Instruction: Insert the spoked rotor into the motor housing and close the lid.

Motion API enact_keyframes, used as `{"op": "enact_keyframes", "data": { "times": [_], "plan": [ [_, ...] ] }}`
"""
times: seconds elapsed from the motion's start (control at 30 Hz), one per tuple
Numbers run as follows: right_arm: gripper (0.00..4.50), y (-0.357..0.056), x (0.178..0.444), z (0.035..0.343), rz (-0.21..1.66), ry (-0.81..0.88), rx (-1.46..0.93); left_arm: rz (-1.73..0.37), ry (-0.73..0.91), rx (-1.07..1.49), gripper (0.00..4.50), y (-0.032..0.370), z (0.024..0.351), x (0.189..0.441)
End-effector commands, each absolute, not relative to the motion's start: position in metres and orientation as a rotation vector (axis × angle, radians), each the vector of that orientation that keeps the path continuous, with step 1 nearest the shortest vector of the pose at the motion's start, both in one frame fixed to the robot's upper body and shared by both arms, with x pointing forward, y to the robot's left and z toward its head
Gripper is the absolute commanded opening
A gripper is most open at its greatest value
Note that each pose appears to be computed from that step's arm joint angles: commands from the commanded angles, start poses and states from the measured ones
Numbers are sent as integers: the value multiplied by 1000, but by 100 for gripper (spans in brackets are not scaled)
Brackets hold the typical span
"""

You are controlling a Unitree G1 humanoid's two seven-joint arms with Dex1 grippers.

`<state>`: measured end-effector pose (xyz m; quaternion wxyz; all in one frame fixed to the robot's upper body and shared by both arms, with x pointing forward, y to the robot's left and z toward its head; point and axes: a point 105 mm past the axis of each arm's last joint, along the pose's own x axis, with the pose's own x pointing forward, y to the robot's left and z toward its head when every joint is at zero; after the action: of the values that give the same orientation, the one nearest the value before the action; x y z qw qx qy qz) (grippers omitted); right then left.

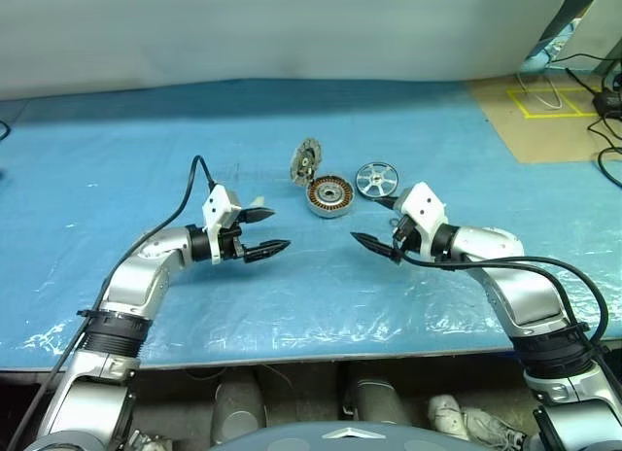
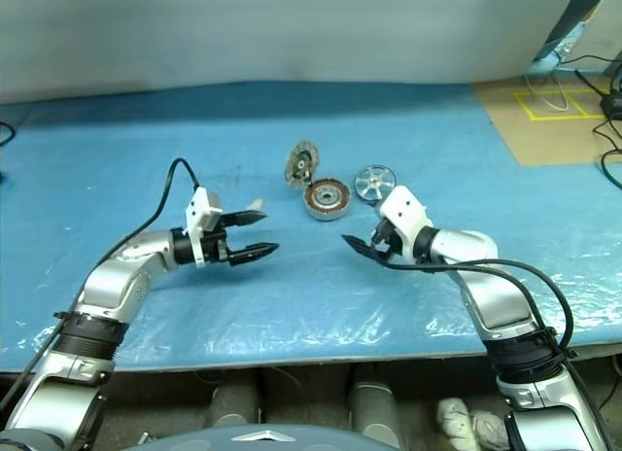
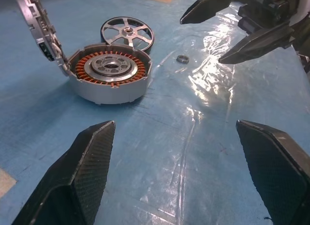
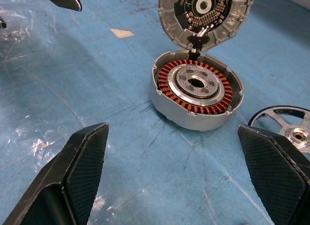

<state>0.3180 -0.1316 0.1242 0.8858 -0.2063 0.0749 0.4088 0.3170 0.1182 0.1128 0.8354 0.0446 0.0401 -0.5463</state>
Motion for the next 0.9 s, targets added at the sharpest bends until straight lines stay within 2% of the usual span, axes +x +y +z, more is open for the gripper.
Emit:
{"op": "enact_keyframes", "data": {
  "times": [0.03, 0.9],
  "plan": [
    [450, -133, 319, 142, 836, 88, -412, -1158, 28, 121, 415, 119, 121, 318],
    [450, -156, 328, 134, 755, 130, -421, -1117, 10, 121, 415, 119, 117, 327]
  ]
}}
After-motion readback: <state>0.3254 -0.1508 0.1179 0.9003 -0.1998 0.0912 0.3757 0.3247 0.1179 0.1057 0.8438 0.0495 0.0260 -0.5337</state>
